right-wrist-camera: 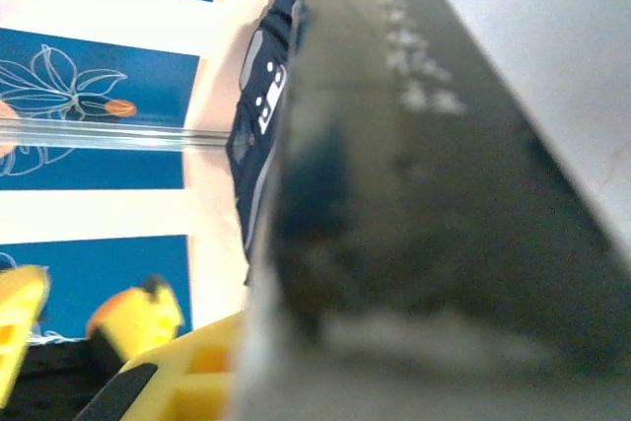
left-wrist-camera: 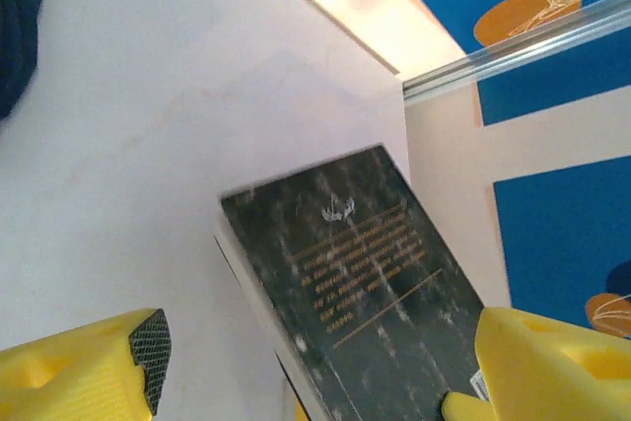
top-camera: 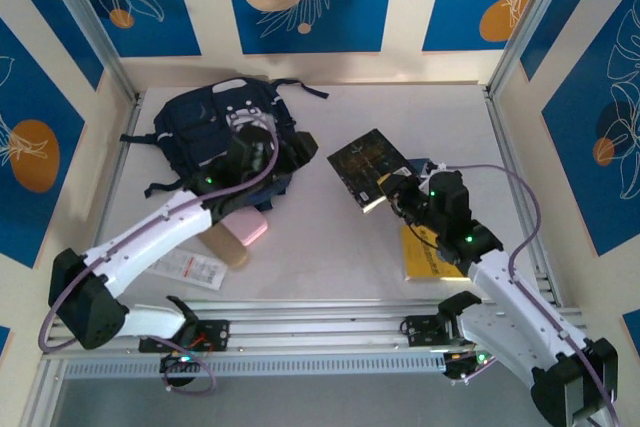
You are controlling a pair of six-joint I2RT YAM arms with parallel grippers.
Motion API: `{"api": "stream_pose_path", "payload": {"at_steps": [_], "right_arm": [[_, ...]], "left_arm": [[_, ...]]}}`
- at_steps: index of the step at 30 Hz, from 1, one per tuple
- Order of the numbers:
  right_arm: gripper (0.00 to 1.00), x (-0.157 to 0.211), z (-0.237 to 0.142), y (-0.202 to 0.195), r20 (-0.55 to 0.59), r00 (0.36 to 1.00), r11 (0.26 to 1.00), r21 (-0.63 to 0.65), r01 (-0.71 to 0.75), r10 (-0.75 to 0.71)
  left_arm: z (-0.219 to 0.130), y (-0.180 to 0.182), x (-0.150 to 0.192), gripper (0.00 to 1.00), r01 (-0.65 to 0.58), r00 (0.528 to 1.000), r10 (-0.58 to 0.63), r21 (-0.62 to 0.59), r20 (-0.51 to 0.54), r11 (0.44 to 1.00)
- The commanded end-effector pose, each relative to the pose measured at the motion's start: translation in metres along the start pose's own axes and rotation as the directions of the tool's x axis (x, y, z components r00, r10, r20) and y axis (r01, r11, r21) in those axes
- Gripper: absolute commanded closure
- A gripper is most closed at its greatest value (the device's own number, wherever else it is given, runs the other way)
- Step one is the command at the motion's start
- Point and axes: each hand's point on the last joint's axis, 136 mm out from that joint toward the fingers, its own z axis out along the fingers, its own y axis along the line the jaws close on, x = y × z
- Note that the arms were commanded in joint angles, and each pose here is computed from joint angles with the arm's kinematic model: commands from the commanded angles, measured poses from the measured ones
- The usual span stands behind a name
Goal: Pack the student bag
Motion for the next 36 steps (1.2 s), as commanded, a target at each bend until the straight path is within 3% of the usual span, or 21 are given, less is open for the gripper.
{"api": "stream_pose_path", "payload": {"at_steps": [1,5,10,17,21,26,30,33,36], "right_arm": [[1.00,-0.002,-0.021,0.025,-0.006,0.980,0.978,-0.057,0.200,-0.201],[1.00,0.005,-0.021,0.017,-0.064,0.958,0.960,-0.033,0.277,-0.279],[1.00,0.015,-0.017,0.024,-0.132,0.924,0.932,-0.095,0.349,-0.360],[1.00,0.030,-0.017,0.026,-0.179,0.898,0.911,-0.178,0.372,-0.402],[1.00,0.038,-0.015,0.023,-0.206,0.891,0.907,-0.213,0.362,-0.404],[1.00,0.039,-0.016,0.017,-0.224,0.883,0.907,-0.185,0.378,-0.413],[1.00,0.040,-0.016,0.011,-0.229,0.881,0.907,-0.184,0.378,-0.413],[1.00,0.041,-0.014,0.008,-0.233,0.882,0.909,-0.189,0.372,-0.409],[1.00,0.040,-0.011,0.004,-0.236,0.885,0.913,-0.182,0.366,-0.402]], "left_arm": [[-0.006,0.048,0.008,0.18,-0.385,0.909,0.339,-0.177,-0.243,0.906],[0.004,0.083,-0.002,0.17,-0.500,0.824,0.394,-0.196,-0.407,0.843],[0.031,0.124,-0.037,0.15,-0.427,0.849,0.311,-0.207,-0.427,0.881],[0.056,0.191,-0.093,0.12,-0.490,0.822,0.278,-0.367,-0.498,0.790],[0.073,0.223,-0.104,0.13,-0.472,0.814,0.218,-0.395,-0.539,0.788],[0.090,0.246,-0.082,0.21,-0.442,0.758,0.136,-0.349,-0.638,0.826],[0.097,0.248,-0.069,0.22,-0.398,0.752,0.111,-0.313,-0.650,0.863],[0.102,0.238,-0.063,0.24,-0.354,0.750,0.109,-0.257,-0.652,0.899],[0.108,0.218,-0.057,0.36,-0.277,0.753,0.104,-0.170,-0.650,0.946]]}}
